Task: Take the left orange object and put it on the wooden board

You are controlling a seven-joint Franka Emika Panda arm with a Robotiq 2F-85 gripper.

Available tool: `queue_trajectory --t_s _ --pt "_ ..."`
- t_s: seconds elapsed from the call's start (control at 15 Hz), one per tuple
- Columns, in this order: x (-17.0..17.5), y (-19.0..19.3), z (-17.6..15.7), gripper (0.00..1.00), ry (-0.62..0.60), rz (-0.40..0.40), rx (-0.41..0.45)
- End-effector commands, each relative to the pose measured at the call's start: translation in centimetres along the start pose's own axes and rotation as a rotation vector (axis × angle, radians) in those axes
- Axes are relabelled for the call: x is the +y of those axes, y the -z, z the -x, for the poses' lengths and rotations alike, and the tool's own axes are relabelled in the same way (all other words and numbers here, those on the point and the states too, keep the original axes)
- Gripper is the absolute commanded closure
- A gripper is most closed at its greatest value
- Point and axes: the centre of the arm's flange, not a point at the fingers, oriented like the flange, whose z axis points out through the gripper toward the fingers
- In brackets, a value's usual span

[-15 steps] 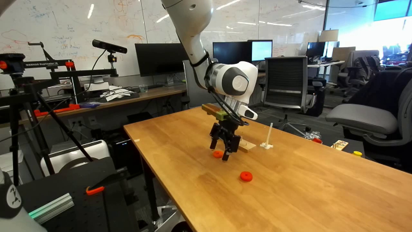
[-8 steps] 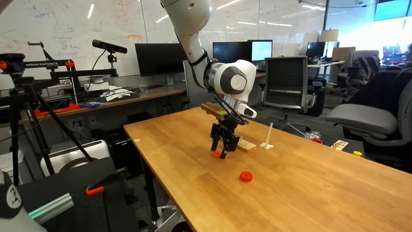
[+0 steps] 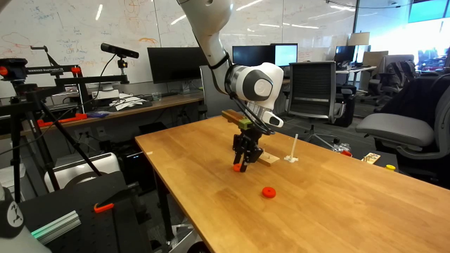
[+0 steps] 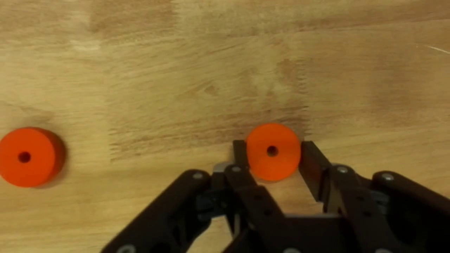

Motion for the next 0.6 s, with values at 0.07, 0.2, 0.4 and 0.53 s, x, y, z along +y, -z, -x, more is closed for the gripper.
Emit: queue_trajectory --t_s 0.07,0.2,0.4,0.53 --pt "-0.4 3.0 1.2 0.83 -0.008 -0.047 0.017" --pt "-1.0 4.5 1.5 0.83 -0.017 -0.062 0.042" --pt "-2.2 6.7 1.3 0.83 -0.040 -0.088 0.080" --pt "-2.9 8.4 0.6 0.83 -0.070 -0.103 0.099"
